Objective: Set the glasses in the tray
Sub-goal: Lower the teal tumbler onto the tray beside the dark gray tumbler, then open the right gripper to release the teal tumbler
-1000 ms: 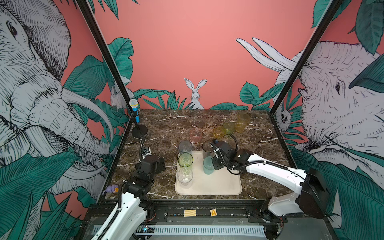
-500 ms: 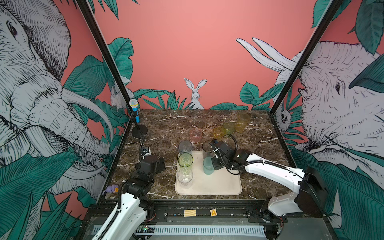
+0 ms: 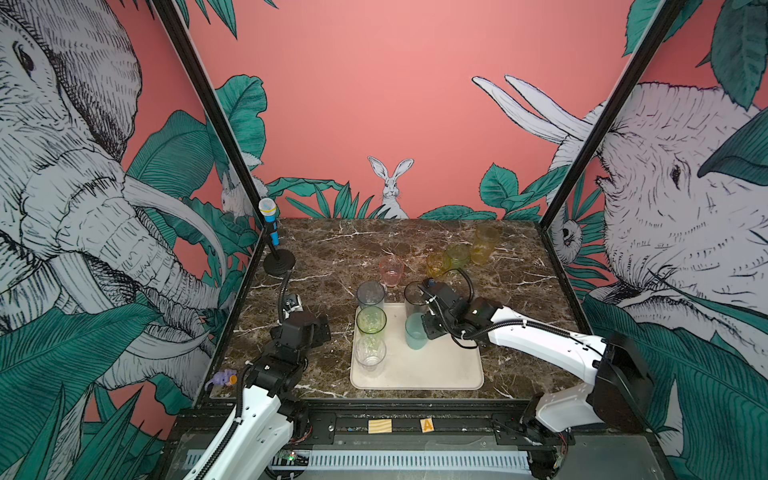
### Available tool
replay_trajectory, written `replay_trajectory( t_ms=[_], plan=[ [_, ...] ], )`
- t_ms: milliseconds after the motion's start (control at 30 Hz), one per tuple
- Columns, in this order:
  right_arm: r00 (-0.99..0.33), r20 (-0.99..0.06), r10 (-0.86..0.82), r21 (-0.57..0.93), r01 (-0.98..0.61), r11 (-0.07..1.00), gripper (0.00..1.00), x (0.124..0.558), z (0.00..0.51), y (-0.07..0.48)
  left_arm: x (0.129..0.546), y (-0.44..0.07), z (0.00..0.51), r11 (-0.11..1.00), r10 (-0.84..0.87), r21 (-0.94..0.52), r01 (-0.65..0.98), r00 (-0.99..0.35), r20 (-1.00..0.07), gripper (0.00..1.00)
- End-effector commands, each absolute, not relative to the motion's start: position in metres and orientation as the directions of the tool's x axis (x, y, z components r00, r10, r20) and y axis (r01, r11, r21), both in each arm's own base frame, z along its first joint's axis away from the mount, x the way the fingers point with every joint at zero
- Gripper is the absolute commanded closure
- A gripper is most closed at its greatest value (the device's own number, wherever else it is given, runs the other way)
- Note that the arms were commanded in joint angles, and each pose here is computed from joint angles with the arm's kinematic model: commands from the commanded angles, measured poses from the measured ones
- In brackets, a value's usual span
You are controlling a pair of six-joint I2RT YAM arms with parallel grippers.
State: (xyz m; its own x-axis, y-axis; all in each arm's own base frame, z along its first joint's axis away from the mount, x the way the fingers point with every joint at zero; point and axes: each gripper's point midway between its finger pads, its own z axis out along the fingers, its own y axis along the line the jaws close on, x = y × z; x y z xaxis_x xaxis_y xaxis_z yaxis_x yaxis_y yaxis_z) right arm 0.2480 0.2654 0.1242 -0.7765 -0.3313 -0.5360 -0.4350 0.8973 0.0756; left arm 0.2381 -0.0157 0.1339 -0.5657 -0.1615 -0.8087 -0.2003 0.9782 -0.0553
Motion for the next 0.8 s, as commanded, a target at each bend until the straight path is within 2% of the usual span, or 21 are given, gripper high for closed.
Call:
replay_trajectory(
  t_ms=[0, 233, 467, 767],
  plan=[
    [-0.785, -0.524, -0.332, 0.063, -0.424, 0.903, 0.86, 0.247, 0.121, 0.264, 0.237, -0.014, 0.129, 0.975, -0.176, -0.064, -0.213, -0.563, -0.807, 0.00],
    [-0.781, -0.521, -0.345, 0.057, -0.435, 0.899, 0.69, 0.248, 0.127, 0.265, 0.238, -0.015, 0.127, 0.975, -0.173, -0.060, -0.212, -0.568, -0.804, 0.00],
    [-0.755, -0.542, -0.367, 0.056, -0.469, 0.881, 0.62, 0.248, 0.153, 0.268, 0.238, -0.014, 0.127, 0.975, -0.175, -0.062, -0.213, -0.567, -0.805, 0.00],
    [-0.663, -0.649, -0.374, -0.005, -0.488, 0.873, 0.56, 0.262, 0.213, 0.260, 0.239, -0.015, 0.131, 0.977, -0.166, -0.056, -0.208, -0.564, -0.809, 0.00]
  ],
)
